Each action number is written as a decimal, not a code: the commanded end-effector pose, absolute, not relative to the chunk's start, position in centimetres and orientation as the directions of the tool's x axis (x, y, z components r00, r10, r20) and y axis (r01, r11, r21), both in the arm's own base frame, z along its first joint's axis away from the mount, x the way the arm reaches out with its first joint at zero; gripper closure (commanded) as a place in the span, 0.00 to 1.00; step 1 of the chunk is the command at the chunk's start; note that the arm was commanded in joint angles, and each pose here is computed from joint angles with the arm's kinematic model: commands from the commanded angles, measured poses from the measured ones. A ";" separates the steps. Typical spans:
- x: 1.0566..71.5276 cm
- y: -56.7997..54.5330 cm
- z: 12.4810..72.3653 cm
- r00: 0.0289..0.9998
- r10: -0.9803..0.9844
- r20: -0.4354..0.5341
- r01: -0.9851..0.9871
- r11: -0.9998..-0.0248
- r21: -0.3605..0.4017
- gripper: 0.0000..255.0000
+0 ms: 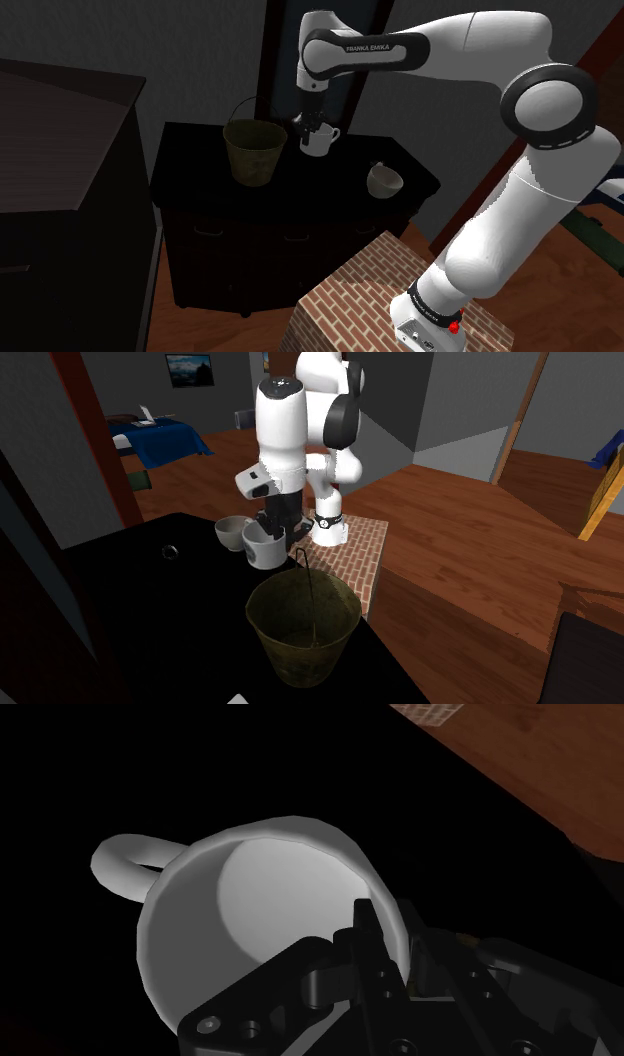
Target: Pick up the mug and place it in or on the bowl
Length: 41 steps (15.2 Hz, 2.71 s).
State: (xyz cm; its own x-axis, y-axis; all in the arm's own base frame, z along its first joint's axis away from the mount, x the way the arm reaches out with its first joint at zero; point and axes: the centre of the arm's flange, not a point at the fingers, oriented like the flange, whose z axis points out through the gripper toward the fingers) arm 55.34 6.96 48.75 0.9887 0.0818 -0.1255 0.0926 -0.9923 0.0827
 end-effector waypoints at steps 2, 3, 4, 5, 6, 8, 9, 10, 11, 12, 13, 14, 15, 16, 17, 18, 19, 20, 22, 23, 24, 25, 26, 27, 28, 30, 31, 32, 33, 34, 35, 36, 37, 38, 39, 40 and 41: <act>55.3 6.9 50.3 0.989 0.082 -0.126 0.093 -0.992 0.083 1.00; 55.3 6.9 50.7 0.989 0.082 -0.126 0.093 -0.992 0.083 1.00; 54.5 5.9 50.8 0.989 0.082 -0.126 0.093 -0.992 0.083 1.00; 53.7 4.8 50.8 0.989 0.082 -0.126 0.093 -0.992 0.083 1.00; 52.9 3.8 50.9 0.989 0.082 -0.126 0.093 -0.992 0.083 1.00; 51.3 1.7 51.0 0.989 0.082 -0.126 0.093 -0.992 0.083 1.00; 50.5 0.6 51.0 0.989 0.082 -0.126 0.093 -0.992 0.083 1.00; 49.7 -0.4 51.1 0.989 0.082 -0.126 0.093 -0.992 0.083 1.00; 48.9 -1.5 51.1 0.989 0.082 -0.126 0.093 -0.992 0.083 1.00; 48.1 -2.5 51.1 0.989 0.082 -0.126 0.093 -0.992 0.083 1.00; 47.3 -3.6 51.2 0.989 0.082 -0.126 0.093 -0.992 0.083 1.00; 46.5 -4.6 51.2 0.989 0.082 -0.126 0.093 -0.992 0.083 1.00; 45.7 -5.6 51.3 0.989 0.082 -0.126 0.093 -0.992 0.083 1.00; 44.9 -6.7 51.3 0.989 0.082 -0.126 0.093 -0.992 0.083 1.00; 44.1 -7.7 51.4 0.989 0.082 -0.126 0.093 -0.992 0.083 1.00; 43.3 -8.8 51.4 0.989 0.082 -0.126 0.093 -0.992 0.083 1.00; 42.5 -9.8 51.5 0.989 0.082 -0.126 0.093 -0.992 0.083 1.00; 41.7 -10.9 51.5 0.989 0.082 -0.126 0.093 -0.992 0.083 1.00; 40.1 -13.0 51.6 0.989 0.082 -0.126 0.093 -0.992 0.083 1.00; 39.3 -14.0 51.6 0.989 0.082 -0.126 0.093 -0.992 0.083 1.00; 38.5 -15.1 51.7 0.989 0.082 -0.126 0.093 -0.992 0.083 1.00; 37.7 -16.1 51.7 0.989 0.082 -0.126 0.093 -0.992 0.083 1.00; 36.9 -17.2 51.8 0.989 0.082 -0.126 0.093 -0.992 0.083 1.00; 36.1 -18.2 51.8 0.989 0.082 -0.126 0.093 -0.992 0.083 1.00; 35.7 -18.7 51.8 0.989 0.082 -0.126 0.093 -0.992 0.083 1.00; 35.7 -18.7 50.8 0.989 0.082 -0.126 0.093 -0.992 0.083 1.00; 35.7 -18.7 50.2 0.989 0.082 -0.126 0.093 -0.992 0.083 1.00; 35.7 -18.7 49.7 0.989 0.082 -0.126 0.093 -0.992 0.083 1.00; 35.7 -18.7 49.2 0.989 0.082 -0.126 0.093 -0.992 0.083 1.00; 35.7 -18.7 48.7 0.989 0.082 -0.126 0.093 -0.992 0.083 1.00; 35.7 -18.7 48.1 0.989 0.082 -0.126 0.093 -0.992 0.083 1.00; 35.7 -18.7 47.6 0.989 0.082 -0.126 0.093 -0.992 0.083 1.00; 35.7 -18.7 47.1 0.989 0.082 -0.126 0.093 -0.992 0.083 1.00; 35.7 -18.7 46.5 0.989 0.082 -0.126 0.093 -0.992 0.083 1.00; 35.7 -18.7 46.0 0.989 0.082 -0.126 0.093 -0.992 0.083 1.00; 35.7 -18.7 45.5 0.989 0.082 -0.126 0.093 -0.992 0.083 1.00; 35.7 -18.7 45.0 0.989 0.082 -0.126 0.093 -0.992 0.083 1.00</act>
State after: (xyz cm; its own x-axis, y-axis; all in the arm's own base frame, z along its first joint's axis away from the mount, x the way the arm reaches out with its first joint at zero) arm 35.82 -18.71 45.50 0.9886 0.0817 -0.1266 0.0925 -0.9923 0.0823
